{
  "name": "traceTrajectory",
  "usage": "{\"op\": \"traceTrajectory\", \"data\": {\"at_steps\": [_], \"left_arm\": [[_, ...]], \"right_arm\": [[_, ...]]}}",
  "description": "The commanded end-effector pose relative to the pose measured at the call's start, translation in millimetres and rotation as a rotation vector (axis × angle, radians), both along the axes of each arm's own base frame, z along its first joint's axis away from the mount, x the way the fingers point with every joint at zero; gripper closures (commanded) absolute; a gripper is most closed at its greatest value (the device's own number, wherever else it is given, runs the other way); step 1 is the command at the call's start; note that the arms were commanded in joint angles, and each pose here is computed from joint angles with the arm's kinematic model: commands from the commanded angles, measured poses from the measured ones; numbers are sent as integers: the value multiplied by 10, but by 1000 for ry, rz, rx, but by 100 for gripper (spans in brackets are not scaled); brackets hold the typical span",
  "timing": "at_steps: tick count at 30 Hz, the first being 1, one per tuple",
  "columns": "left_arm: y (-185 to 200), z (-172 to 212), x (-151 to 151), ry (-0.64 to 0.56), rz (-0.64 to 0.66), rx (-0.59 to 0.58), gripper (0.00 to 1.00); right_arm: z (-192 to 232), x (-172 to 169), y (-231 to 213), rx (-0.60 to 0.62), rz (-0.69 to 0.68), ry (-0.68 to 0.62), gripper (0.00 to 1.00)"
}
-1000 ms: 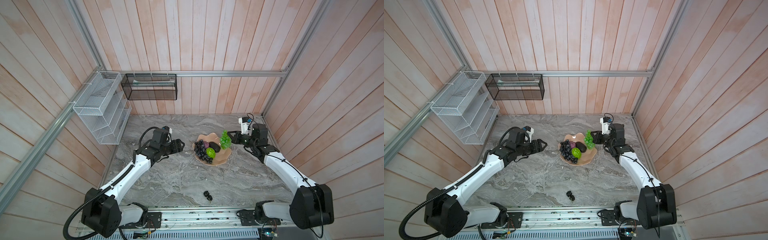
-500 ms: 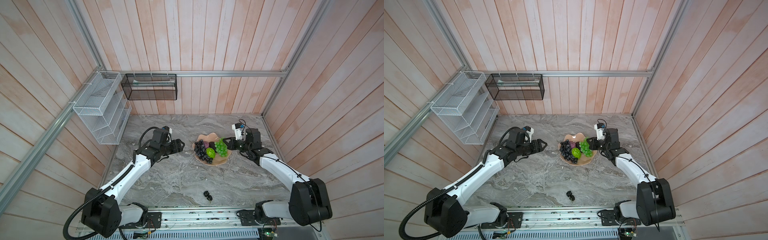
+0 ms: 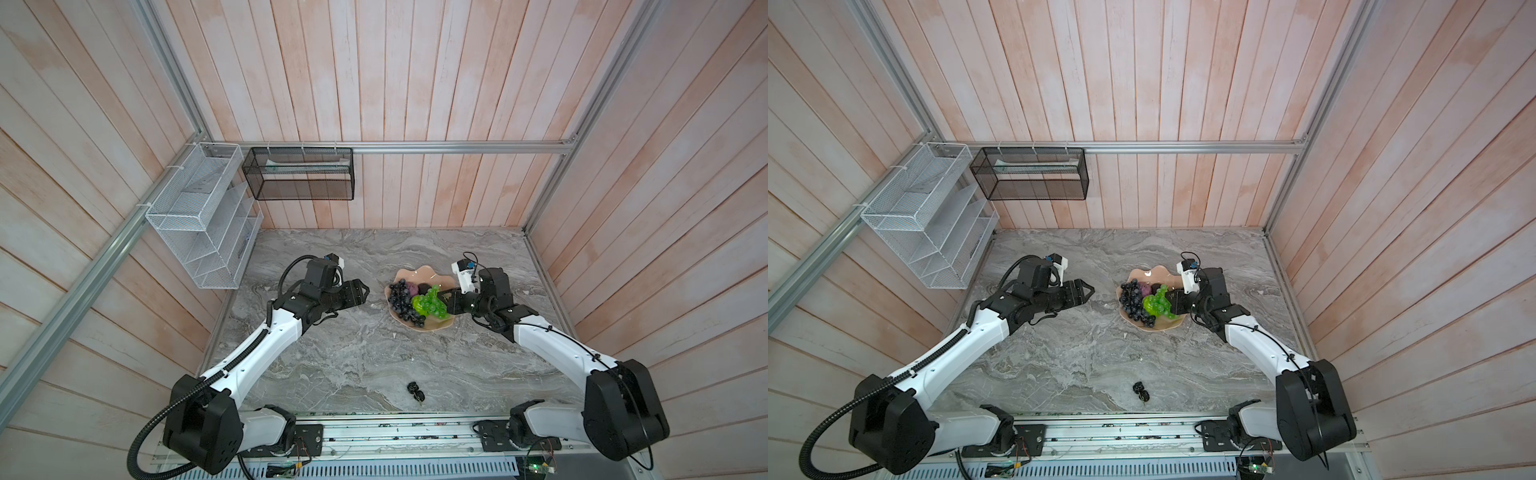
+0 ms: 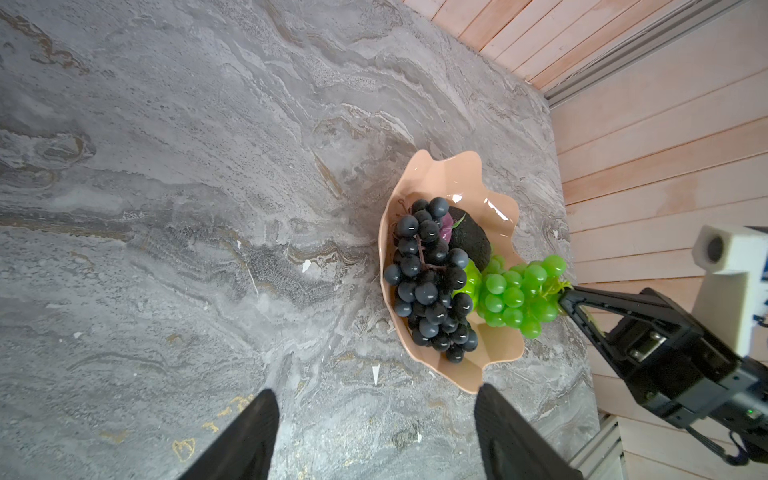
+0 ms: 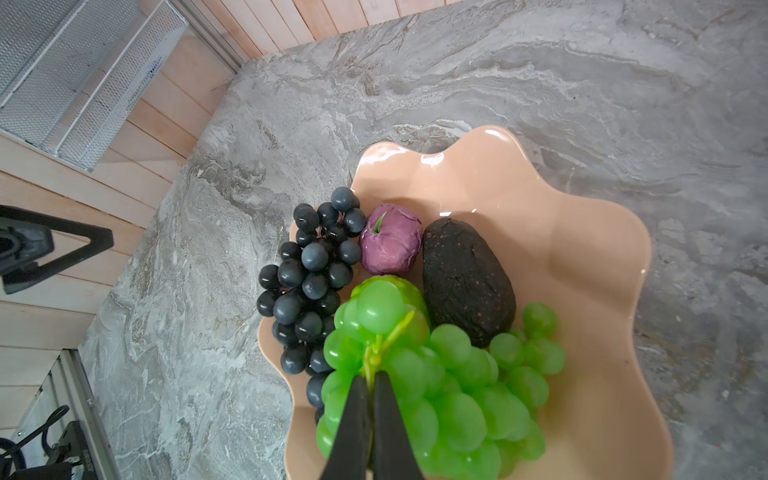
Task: Place and organize the fake fruits in the fruit bowl
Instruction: 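Open the right gripper to release the green grapes and withdraw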
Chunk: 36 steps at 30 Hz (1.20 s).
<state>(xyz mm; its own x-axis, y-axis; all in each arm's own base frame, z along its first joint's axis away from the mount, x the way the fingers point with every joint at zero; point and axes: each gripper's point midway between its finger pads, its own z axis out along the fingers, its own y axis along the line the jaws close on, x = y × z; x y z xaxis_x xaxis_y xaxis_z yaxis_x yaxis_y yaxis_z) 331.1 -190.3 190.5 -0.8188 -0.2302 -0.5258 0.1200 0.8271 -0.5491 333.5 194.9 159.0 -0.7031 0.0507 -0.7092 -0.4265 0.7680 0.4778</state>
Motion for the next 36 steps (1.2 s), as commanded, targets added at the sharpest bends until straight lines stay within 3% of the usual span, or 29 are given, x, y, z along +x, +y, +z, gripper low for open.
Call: {"op": "traceTrajectory", "data": {"at_steps": [1,8,14,23,36], "left_arm": [[26,-56,0,3,16,9,23],[26,-44,0,0,18,6,23],[30,-35,0,-5,21,4,23],[42,-67,-21,3,27,10,23],[4,-114,30,20,22,19,23]], "right_arm": [[152,-63,16,21,-5,-4,100],[728,-186,108,97,-28,-67,100],[911,-247,228,179,7,-44,100],[502,-154,274,185,25,39,100],[55,315,-210,140,-72,45,100]]}}
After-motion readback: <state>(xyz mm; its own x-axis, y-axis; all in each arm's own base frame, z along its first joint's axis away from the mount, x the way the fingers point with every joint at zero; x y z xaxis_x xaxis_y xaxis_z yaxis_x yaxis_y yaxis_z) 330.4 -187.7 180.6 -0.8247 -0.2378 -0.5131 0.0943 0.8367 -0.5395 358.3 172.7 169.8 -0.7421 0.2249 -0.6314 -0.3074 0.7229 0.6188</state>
